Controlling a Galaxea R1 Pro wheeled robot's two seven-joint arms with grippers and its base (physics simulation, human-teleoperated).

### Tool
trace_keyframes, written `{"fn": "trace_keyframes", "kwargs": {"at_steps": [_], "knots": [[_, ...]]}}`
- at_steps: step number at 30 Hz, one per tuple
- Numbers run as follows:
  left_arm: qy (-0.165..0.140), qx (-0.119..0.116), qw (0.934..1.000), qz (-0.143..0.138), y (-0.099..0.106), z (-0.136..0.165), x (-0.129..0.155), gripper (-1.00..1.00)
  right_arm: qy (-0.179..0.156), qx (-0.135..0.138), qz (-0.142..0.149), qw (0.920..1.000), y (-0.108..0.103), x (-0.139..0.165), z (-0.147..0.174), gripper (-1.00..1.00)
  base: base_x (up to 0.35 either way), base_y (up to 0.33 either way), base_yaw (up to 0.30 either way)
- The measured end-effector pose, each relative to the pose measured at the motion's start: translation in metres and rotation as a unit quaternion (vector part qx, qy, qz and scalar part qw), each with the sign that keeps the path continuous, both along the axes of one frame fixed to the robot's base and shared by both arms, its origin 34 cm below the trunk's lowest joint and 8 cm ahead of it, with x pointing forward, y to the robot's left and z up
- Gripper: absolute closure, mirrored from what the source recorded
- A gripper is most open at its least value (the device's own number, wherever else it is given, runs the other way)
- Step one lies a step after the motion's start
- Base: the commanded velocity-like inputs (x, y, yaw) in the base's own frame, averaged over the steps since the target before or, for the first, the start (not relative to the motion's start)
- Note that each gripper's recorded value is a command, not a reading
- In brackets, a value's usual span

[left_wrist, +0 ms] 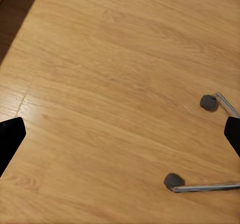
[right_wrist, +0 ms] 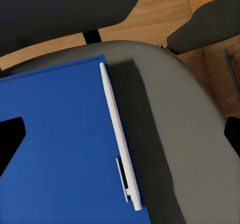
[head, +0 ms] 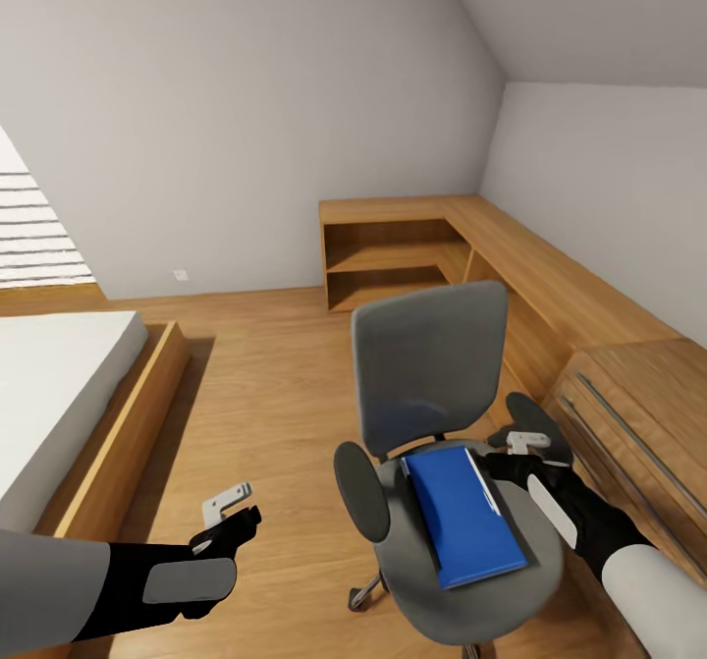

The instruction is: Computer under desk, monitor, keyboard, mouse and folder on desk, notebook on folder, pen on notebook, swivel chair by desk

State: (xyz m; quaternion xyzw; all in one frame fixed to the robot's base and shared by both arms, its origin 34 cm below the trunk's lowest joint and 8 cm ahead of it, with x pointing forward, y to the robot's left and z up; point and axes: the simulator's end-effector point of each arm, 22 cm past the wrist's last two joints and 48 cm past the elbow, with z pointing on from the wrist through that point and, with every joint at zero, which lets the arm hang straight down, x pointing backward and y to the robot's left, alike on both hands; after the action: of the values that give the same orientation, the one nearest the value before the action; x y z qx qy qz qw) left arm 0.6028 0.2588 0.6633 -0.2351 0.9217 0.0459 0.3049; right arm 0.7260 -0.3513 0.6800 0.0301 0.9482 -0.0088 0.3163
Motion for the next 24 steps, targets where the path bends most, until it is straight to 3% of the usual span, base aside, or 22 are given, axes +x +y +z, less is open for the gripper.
{"fn": "trace_keyframes", "kwargs": {"at_steps": [15,24], "knots": [[0.001,0.000,1.0000,-0.001,0.000,-0.023,0.000,-1.00,0.006,0.000,-0.001,1.0000,0.000,-0.002,-0.024,-1.00,0.000,0.000,0.000],[0.001,0.000,1.0000,0.000,-0.001,-0.037,0.000,-1.00,0.036,0.006,-0.010,0.9993,-0.003,-0.012,-0.045,-1.00,0.000,0.000,0.000]]}}
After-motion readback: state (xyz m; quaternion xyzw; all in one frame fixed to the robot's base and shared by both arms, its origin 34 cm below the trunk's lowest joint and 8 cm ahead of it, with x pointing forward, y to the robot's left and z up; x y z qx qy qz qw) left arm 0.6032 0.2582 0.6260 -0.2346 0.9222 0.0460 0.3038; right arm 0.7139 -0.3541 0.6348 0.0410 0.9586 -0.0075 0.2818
